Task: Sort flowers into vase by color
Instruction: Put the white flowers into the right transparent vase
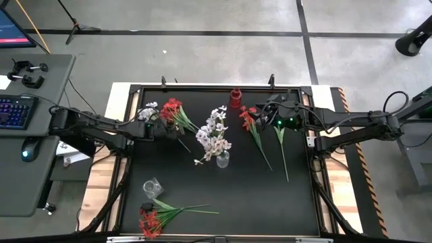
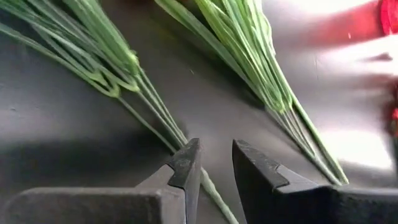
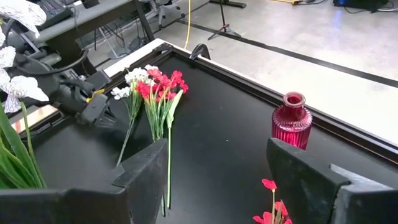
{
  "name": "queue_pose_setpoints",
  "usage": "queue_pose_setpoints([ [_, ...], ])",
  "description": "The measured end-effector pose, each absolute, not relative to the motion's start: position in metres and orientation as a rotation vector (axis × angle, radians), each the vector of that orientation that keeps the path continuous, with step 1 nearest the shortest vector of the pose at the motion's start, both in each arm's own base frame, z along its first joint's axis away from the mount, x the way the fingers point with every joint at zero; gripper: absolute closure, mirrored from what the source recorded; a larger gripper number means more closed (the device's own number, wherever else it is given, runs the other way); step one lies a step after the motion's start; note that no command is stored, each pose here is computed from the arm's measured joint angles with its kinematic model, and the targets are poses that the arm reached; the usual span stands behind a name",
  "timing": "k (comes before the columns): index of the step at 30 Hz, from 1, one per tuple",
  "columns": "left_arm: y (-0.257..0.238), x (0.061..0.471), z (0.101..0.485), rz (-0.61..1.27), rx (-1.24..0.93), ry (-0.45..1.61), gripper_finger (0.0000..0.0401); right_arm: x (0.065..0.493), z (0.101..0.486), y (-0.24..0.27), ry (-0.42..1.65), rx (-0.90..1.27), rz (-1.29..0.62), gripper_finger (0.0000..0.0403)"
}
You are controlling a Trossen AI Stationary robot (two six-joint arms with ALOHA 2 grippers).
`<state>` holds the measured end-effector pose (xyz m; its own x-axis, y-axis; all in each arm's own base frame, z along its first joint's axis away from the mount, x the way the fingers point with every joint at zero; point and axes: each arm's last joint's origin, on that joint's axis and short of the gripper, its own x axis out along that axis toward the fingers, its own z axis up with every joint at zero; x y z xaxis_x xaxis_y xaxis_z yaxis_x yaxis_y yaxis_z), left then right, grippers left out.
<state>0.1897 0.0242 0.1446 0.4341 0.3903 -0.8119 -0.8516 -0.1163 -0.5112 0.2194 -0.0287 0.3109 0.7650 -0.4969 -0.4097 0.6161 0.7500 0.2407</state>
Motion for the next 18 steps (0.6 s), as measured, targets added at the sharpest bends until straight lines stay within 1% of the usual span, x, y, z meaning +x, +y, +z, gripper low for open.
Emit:
queue_pose_setpoints([
  [4, 0.023, 0.191, 0.147, 1.042, -1.27, 0.529, 0.0322, 0.219, 0.311, -0.029, 0.335, 0.377, -0.621, 0.0142],
  [7, 0.022, 0.19, 0.153, 0.998, -1.265, 0.518, 0.0312, 0.219, 0.311, -0.029, 0.335, 0.377, -0.621, 0.0142],
  [15, 0.019, 0.176, 0.179, 0.933, -1.186, 0.385, 0.0254, 0.219, 0.31, -0.029, 0.333, 0.392, -0.624, 0.0142],
  [18, 0.018, 0.169, 0.187, 0.931, -1.217, 0.335, 0.0232, 0.219, 0.31, -0.029, 0.328, 0.411, -0.628, 0.0142],
])
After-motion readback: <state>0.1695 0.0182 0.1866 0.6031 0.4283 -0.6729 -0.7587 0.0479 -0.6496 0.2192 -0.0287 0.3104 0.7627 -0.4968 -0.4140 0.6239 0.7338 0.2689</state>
